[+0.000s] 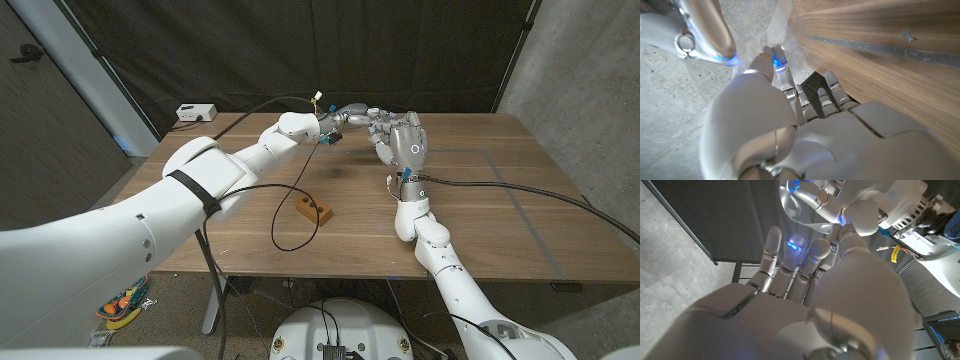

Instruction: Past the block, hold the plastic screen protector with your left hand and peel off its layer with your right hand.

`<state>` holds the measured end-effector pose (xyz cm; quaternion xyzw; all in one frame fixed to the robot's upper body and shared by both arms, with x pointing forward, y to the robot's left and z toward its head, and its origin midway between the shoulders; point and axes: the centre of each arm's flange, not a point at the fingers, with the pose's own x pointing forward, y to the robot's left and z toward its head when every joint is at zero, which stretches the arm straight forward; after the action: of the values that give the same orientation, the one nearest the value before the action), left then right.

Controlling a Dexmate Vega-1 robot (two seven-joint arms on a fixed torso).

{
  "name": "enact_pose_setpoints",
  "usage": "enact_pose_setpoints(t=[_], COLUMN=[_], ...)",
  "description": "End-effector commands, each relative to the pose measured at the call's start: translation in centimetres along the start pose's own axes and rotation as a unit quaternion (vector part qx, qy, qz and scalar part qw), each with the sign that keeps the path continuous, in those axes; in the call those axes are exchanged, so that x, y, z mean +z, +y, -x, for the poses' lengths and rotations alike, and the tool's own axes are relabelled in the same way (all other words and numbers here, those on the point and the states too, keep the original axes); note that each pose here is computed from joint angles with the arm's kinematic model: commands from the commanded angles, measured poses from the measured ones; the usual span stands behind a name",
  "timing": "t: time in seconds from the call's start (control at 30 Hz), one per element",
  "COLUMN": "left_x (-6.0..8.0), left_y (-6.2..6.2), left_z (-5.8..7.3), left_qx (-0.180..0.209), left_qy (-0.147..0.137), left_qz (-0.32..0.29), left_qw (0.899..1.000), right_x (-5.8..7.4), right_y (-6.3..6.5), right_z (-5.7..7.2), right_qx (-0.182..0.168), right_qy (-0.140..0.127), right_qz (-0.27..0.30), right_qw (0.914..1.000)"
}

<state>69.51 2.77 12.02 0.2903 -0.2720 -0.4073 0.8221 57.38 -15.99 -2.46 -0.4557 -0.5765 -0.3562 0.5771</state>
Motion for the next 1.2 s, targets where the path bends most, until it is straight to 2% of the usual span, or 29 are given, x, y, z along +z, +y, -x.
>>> enact_pose_setpoints(t=[0.03,0.2,0.33,0.57,0.9,1.2], left_x=[-0.2,-0.3,-0.3,-0.5,-0.8,-1.1], left_y=[-0.1,-0.1,-0.2,0.0,0.3,0.6], left_z=[-0.4,-0.4,-0.3,-0.3,-0.2,-0.2], left_qx=[0.001,-0.002,-0.006,-0.004,0.008,0.017], left_qy=[0.013,0.014,0.014,0.017,0.029,0.04], left_qz=[0.023,0.028,0.032,0.037,0.04,0.043], left_qw=[1.0,1.0,0.999,0.999,0.999,0.998], right_x=[-1.2,-1.9,-2.9,-4.3,-5.0,-5.1], right_y=[-0.7,-0.7,-0.7,-1.2,-1.9,-1.1], right_z=[-0.2,-0.3,-0.4,-1.0,-1.8,-2.4], right_qx=[-0.012,-0.011,-0.012,-0.018,-0.029,-0.026], right_qy=[0.026,0.04,0.058,0.071,0.074,0.085], right_qz=[0.033,0.057,0.086,0.125,0.157,0.159], right_qw=[0.999,0.9975,0.9945,0.9895,0.9844,0.9833])
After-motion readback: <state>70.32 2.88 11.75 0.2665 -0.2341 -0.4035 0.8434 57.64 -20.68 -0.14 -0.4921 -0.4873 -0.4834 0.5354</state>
